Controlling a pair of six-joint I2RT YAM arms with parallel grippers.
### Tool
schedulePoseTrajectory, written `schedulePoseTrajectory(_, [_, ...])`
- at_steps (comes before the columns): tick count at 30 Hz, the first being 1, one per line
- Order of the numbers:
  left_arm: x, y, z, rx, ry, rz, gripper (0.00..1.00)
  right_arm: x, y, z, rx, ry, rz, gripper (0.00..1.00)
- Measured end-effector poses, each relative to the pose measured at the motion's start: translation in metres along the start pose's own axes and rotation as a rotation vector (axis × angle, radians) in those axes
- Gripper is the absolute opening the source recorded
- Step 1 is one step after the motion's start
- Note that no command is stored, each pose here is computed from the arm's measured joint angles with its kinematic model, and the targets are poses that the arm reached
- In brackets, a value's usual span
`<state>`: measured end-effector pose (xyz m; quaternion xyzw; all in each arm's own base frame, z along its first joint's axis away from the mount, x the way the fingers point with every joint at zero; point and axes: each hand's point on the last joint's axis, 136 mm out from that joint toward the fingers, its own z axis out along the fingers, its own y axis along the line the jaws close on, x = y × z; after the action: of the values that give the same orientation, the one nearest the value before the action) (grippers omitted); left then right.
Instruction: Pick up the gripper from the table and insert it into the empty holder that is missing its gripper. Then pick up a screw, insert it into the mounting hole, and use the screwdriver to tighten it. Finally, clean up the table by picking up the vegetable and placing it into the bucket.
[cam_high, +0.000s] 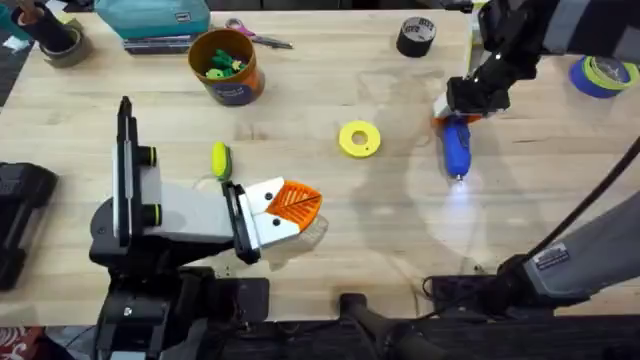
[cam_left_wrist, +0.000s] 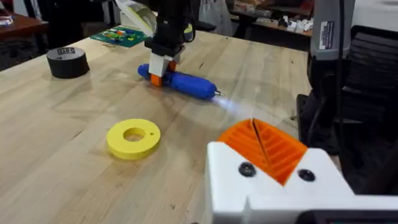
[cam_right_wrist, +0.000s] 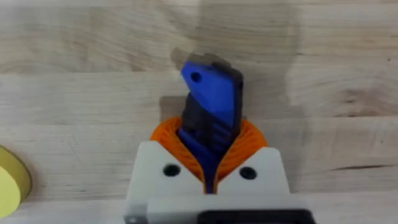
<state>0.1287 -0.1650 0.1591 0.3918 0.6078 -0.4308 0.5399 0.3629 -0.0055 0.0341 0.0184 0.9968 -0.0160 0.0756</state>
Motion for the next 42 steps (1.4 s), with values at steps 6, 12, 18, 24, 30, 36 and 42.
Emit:
schedulePoseTrajectory(6, [0.0, 0.0, 0.0, 0.0, 0.0, 0.0, 0.008, -0.001, -0.002, 0.002, 0.007, 0.0, 0.004, 0.025])
schedulePoseTrajectory(12, [0.0, 0.0, 0.0, 0.0, 0.0, 0.0, 0.008, -0.001, -0.002, 0.002, 0.007, 0.001, 0.004, 0.024])
schedulePoseTrajectory(18, [0.0, 0.0, 0.0, 0.0, 0.0, 0.0, 0.008, 0.002, 0.0, -0.013, -0.007, -0.001, 0.004, 0.024])
schedulePoseTrajectory(24, [0.0, 0.0, 0.0, 0.0, 0.0, 0.0, 0.008, -0.032, 0.004, -0.074, -0.018, -0.18, -0.002, 0.024])
schedulePoseTrajectory(30, [0.0, 0.0, 0.0, 0.0, 0.0, 0.0, 0.008, -0.064, 0.035, -0.181, -0.062, -0.478, -0.07, 0.024])
schedulePoseTrajectory(36, [0.0, 0.0, 0.0, 0.0, 0.0, 0.0, 0.008, -0.075, 0.07, -0.251, -0.124, -0.696, -0.141, 0.024])
schedulePoseTrajectory(42, [0.0, 0.0, 0.0, 0.0, 0.0, 0.0, 0.008, -0.077, 0.111, -0.318, -0.218, -0.931, -0.214, 0.024])
